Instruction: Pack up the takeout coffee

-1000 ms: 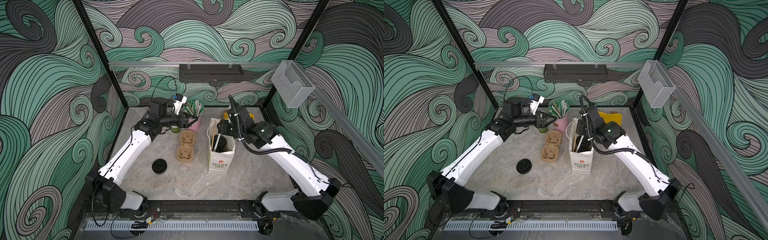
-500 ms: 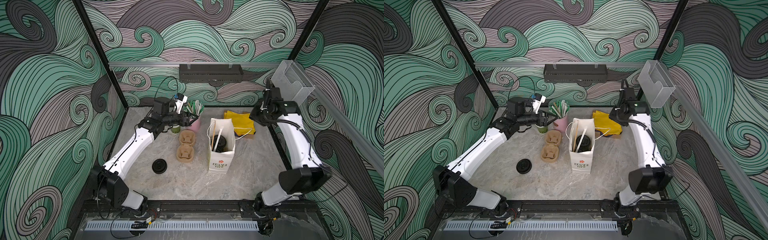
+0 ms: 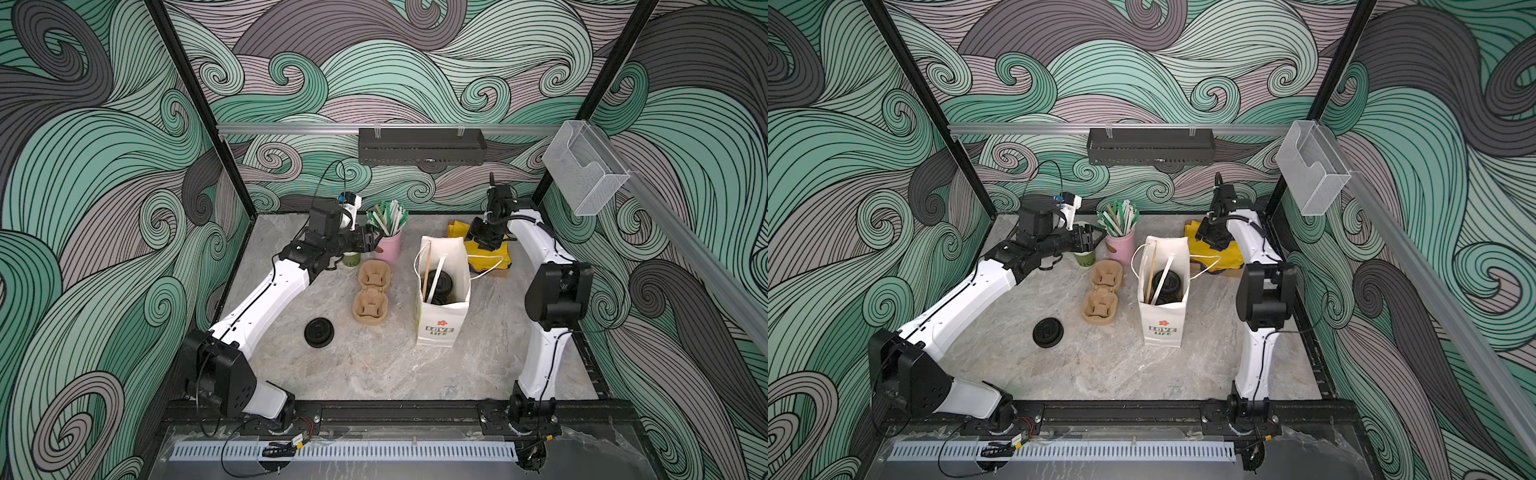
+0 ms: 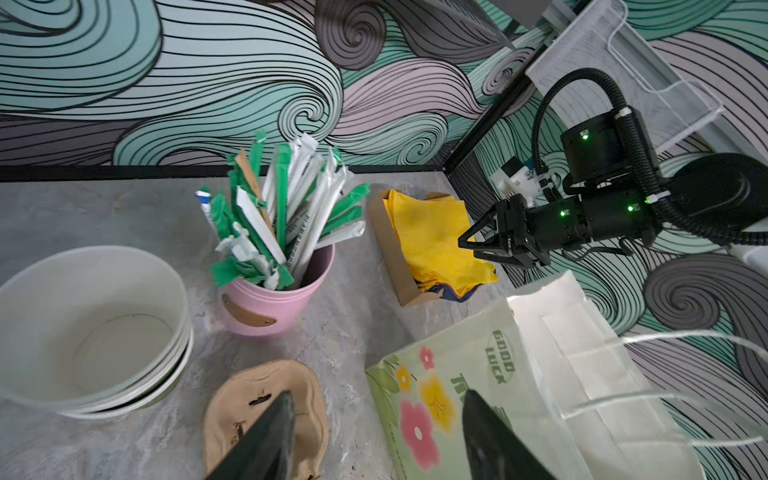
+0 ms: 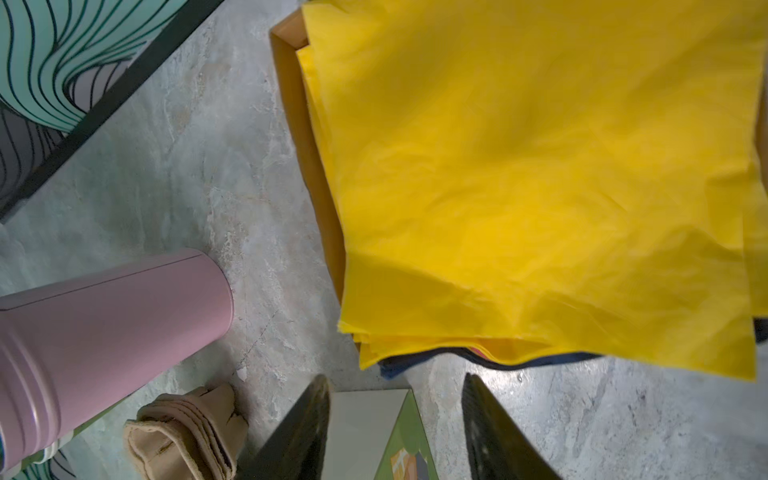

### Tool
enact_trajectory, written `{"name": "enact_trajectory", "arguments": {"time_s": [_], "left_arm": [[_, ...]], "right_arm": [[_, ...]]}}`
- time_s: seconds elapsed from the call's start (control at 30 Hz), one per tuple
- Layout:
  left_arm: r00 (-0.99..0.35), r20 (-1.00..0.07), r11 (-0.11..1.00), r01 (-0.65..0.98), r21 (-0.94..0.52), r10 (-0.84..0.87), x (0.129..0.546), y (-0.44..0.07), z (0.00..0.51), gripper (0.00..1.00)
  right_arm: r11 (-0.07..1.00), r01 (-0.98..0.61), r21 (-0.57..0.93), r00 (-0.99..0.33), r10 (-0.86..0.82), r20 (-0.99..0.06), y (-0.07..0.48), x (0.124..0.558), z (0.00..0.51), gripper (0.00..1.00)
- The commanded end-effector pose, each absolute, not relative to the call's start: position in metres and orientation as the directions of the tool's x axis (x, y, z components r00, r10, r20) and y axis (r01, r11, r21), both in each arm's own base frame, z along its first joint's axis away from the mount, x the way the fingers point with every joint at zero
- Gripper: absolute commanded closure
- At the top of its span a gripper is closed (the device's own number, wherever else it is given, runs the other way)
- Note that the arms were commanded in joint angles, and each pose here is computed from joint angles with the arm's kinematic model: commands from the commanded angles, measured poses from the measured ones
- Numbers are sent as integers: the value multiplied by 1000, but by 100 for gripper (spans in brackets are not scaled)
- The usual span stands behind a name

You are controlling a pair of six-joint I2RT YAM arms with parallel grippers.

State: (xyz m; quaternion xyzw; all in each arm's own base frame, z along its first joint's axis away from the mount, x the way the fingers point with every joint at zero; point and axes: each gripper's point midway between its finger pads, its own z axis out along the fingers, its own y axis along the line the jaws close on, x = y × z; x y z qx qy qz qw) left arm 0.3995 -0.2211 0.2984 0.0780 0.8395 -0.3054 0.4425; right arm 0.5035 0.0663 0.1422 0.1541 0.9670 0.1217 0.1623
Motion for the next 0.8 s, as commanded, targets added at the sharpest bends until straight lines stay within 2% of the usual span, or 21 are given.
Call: {"name": "enact_trajectory", "arguments": {"time_s": [0.0,0.23,0.4,0.57,0.77], "left_arm": [[-570,-795,835,320,-447,-207,406,-204,304,34],[-587,-784,836,314,-450,-201,413,-204,304,34],[-587,-784,831,321,-454,-201,421,-207,305,35],[-585,-784,824,329,-461,-206,425,-208,305,35],[-581,-787,821,333,-464,-209,427,-206,306,36]], "right_arm": [[974,146,176,-959,183,-219,78,495,125,44],[992,41,116,-988,58,-146,99,498,101,42],[1000,7,-13,-994,5,-112,91,492,88,42],[989,-52,-135,-991,-69,-119,87,493,85,47],[978,-80,-191,-990,-101,-102,84,491,82,54]]}}
